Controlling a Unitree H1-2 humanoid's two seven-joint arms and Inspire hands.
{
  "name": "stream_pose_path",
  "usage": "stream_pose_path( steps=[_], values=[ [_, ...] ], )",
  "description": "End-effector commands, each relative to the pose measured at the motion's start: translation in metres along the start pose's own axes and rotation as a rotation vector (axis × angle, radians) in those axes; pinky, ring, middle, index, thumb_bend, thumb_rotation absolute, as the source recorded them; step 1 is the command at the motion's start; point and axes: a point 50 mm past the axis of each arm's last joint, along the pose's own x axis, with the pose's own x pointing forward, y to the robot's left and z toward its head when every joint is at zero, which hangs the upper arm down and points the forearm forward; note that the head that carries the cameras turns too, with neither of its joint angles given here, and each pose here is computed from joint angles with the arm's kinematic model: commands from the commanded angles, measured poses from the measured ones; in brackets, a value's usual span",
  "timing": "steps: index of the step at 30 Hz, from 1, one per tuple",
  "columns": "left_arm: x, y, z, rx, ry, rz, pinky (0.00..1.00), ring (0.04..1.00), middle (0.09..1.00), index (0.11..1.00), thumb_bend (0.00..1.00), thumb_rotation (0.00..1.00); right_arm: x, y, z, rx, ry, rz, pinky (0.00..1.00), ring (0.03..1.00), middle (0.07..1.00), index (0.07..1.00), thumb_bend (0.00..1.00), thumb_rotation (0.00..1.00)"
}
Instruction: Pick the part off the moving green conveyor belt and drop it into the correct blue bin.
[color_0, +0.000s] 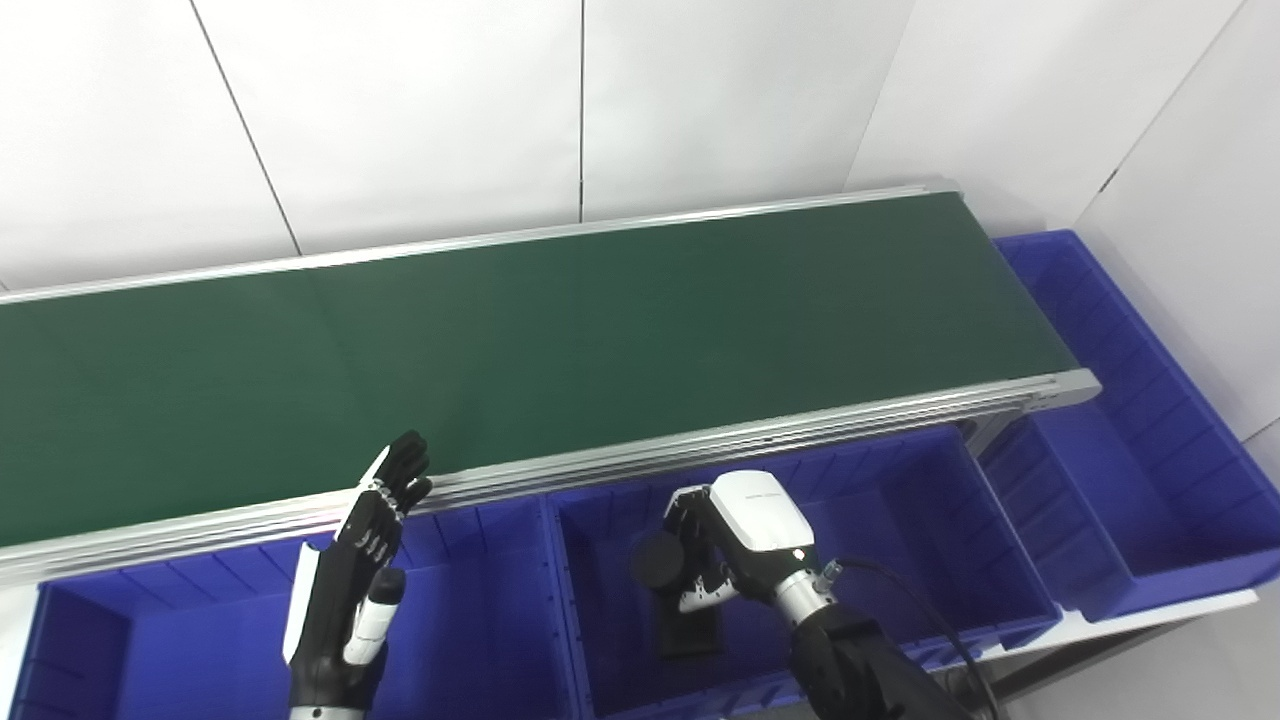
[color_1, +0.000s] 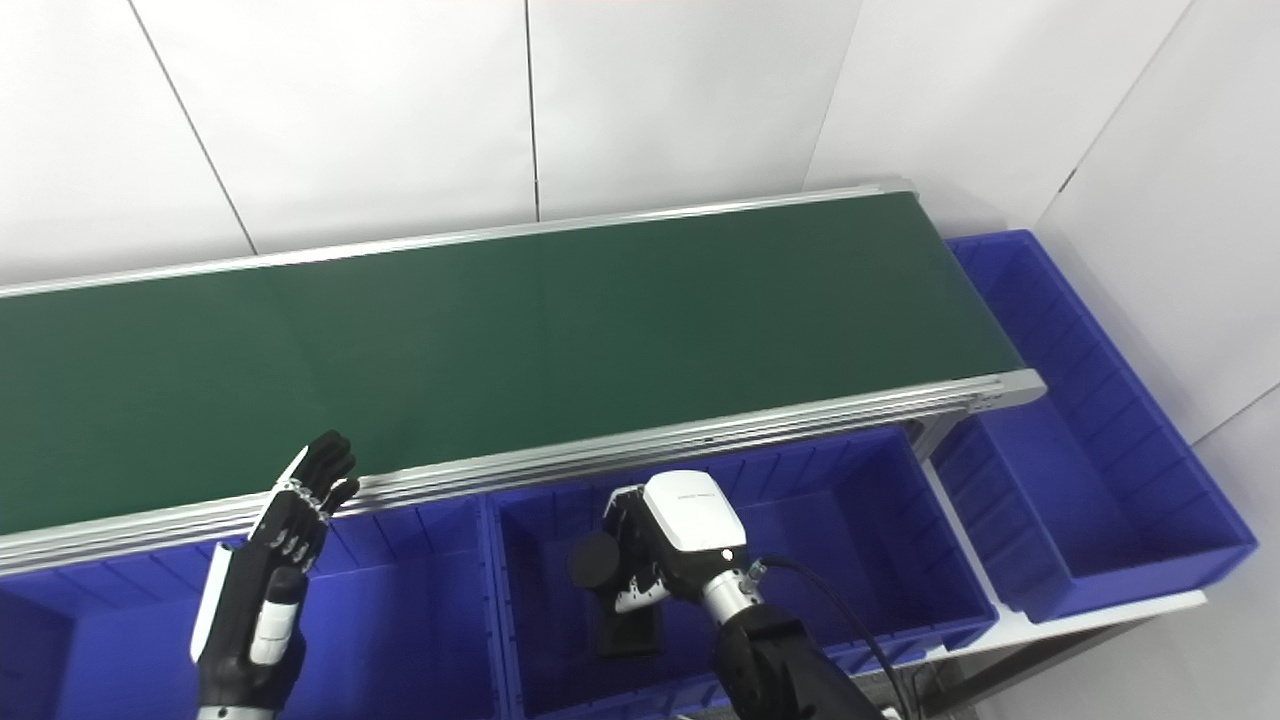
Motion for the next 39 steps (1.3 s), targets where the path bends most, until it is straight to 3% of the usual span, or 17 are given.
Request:
stream_pose_path(
  steps=[1,2,4,6,8,13,20,23,33,39],
  values=[
    [0.005,0.0,0.013,0.01,-0.075,-0.002,0.88,0.916,0.914,0.894,0.8,0.89,0.006,-0.014,0.007,0.001,-0.027,-0.06,0.37,0.414,0.499,0.529,0.52,0.0],
    [0.005,0.0,0.012,0.01,-0.074,-0.001,0.88,0.915,0.913,0.893,0.79,0.89,0.006,-0.014,0.007,-0.003,-0.021,-0.054,0.4,0.484,0.507,0.504,0.52,0.0],
    [0.005,0.0,0.012,0.011,-0.075,0.0,0.88,0.914,0.913,0.891,0.79,0.89,0.004,-0.014,0.007,-0.021,-0.016,-0.035,0.55,0.621,0.642,0.497,0.52,0.12],
    [0.005,0.0,0.013,0.013,-0.076,-0.002,0.88,0.913,0.912,0.891,0.79,0.9,0.003,-0.017,0.008,-0.031,-0.014,-0.007,0.66,0.701,0.707,0.631,0.8,0.32],
    [0.006,0.0,0.013,0.016,-0.076,-0.002,0.88,0.915,0.914,0.891,0.79,0.9,0.002,-0.02,0.008,-0.05,-0.018,0.024,0.75,0.754,0.754,0.708,0.95,0.52],
    [0.006,-0.001,0.013,0.018,-0.077,0.0,0.88,0.916,0.915,0.891,0.79,0.9,-0.001,-0.022,0.008,-0.069,-0.021,0.09,0.8,0.802,0.804,0.763,1.0,0.69],
    [0.005,-0.003,0.014,0.013,-0.078,-0.003,0.89,0.917,0.915,0.889,0.79,0.9,-0.011,-0.038,0.018,-0.072,-0.032,0.169,0.67,0.758,0.764,0.729,1.0,0.76],
    [0.005,-0.004,0.014,0.018,-0.077,-0.004,0.88,0.914,0.913,0.885,0.79,0.9,-0.019,-0.05,0.025,-0.047,-0.061,0.163,0.62,0.71,0.721,0.696,1.0,0.74],
    [0.006,-0.007,0.012,0.03,-0.073,-0.019,0.9,0.924,0.923,0.897,0.8,0.91,-0.052,-0.104,0.05,0.093,-0.242,0.052,0.45,0.544,0.607,0.631,0.95,0.7],
    [0.005,-0.017,0.01,0.041,-0.065,-0.014,0.9,0.923,0.921,0.894,0.82,0.93,-0.056,-0.117,0.053,0.328,-0.343,-0.021,0.49,0.555,0.596,0.605,0.9,0.62]
  ],
)
